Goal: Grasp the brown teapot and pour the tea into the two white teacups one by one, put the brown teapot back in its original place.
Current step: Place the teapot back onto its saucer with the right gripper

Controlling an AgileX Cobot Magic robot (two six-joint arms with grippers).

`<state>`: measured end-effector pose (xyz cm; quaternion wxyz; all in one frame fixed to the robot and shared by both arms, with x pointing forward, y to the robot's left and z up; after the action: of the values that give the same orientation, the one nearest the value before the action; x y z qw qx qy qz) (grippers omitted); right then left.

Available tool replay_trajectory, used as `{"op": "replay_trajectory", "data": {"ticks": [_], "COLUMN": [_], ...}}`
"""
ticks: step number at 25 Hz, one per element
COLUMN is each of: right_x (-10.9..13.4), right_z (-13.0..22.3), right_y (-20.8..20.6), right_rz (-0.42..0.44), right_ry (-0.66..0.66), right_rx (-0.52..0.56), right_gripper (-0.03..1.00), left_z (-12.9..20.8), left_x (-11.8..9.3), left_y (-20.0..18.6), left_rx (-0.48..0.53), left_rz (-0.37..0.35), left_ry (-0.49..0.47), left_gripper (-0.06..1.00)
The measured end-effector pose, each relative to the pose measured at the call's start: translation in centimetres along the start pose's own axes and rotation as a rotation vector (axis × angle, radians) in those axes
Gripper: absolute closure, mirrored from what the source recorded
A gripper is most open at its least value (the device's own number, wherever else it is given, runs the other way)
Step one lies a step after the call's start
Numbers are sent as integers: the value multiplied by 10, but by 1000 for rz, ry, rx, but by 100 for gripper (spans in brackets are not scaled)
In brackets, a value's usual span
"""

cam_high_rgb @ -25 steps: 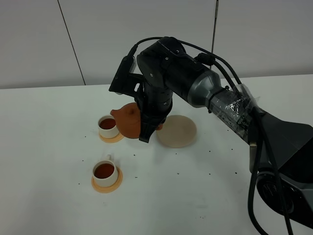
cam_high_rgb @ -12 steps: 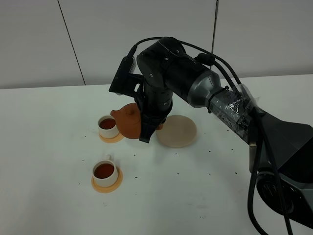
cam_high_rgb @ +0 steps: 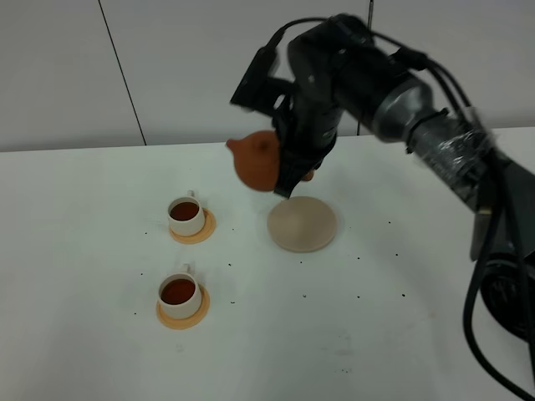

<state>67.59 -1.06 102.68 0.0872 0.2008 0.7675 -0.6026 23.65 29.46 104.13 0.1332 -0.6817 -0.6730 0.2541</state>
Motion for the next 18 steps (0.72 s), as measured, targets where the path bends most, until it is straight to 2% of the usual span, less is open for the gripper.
{"op": "replay_trajectory", "data": {"ticks": [7, 14, 18], "right_x": [-19, -21, -14], "right_z": [20, 22, 27], "right_y": [-7, -7, 0], "right_rz": [16, 14, -19], "right_ry": [52, 62, 71], "right_rx": [-1, -4, 26], "right_gripper": [87, 87, 87], "left_z": [0, 0, 0], "left_x": [0, 0, 0], "left_y": [0, 0, 0], "left_rx": [0, 0, 0], "left_rz": [0, 0, 0], "left_ry": [0, 0, 0], "left_gripper": [70, 70, 70]}}
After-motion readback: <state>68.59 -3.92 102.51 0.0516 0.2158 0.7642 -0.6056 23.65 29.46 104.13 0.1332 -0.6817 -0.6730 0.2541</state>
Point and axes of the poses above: a point on each arm's last joint axis where the gripper is mounted, y pointing out along that axis toward the gripper, x along the wrist's bending axis when the last joint is at zero, z = x × y, the point moved 1 cm from there along y, pointing out along that axis toward the gripper, and after that the axes turned 10 degrees about -y, right-handed, at the moved point
